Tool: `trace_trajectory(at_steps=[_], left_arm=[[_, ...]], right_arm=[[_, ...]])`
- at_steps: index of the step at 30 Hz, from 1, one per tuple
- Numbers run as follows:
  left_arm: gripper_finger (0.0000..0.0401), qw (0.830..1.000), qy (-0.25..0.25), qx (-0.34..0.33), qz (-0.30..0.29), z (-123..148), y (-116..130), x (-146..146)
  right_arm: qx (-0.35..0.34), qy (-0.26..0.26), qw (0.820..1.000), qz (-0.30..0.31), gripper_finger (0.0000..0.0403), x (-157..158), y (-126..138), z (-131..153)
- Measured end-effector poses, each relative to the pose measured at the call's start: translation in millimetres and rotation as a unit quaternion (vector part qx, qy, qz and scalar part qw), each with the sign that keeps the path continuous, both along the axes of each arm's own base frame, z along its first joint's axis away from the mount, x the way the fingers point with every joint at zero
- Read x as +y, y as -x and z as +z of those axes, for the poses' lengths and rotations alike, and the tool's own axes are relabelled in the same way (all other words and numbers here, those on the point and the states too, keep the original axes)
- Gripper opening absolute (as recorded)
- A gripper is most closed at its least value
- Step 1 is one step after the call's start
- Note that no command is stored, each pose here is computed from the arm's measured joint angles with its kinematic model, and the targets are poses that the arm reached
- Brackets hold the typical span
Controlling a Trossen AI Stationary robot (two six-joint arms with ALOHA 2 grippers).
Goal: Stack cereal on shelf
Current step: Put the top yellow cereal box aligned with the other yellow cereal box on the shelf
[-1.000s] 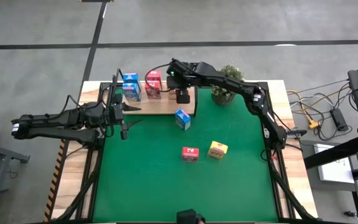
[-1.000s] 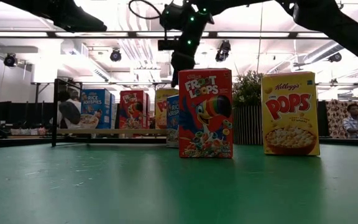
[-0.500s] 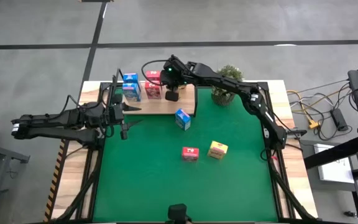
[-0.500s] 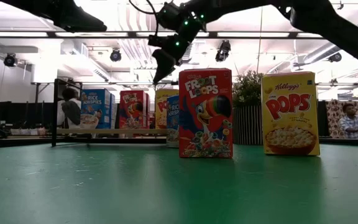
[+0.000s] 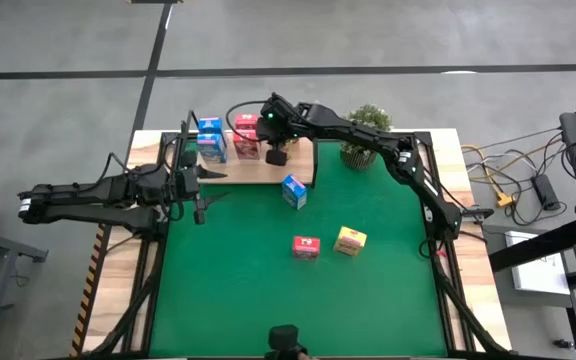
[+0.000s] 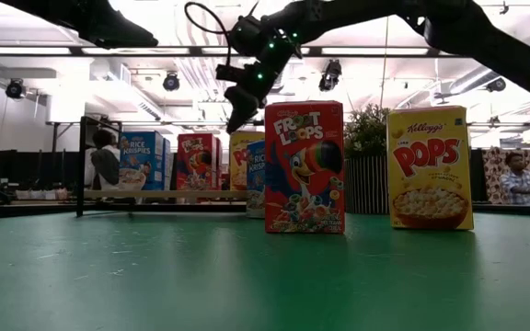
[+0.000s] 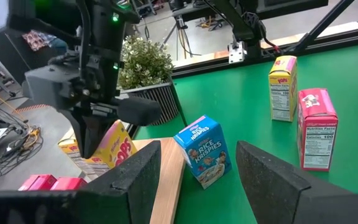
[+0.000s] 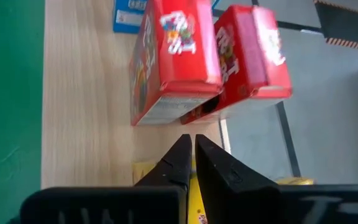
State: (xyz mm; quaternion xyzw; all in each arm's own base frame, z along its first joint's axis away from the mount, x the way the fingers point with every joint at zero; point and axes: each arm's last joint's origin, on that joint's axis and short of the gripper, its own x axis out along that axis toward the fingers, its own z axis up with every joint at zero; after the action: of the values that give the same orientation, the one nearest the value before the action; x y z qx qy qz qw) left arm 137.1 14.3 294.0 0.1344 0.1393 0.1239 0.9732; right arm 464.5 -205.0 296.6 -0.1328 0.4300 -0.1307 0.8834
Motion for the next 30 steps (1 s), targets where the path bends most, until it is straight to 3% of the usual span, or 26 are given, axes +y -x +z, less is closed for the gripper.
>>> trace_trajectory(at_steps=[30], left_arm=[[0.0192,1.0,0.0,0.0,0.0,0.0,0.0,0.0]], right_arm=[[0.036,0.007,0.999,-0.02,0.0012,-0.4,5.5,-3.0]])
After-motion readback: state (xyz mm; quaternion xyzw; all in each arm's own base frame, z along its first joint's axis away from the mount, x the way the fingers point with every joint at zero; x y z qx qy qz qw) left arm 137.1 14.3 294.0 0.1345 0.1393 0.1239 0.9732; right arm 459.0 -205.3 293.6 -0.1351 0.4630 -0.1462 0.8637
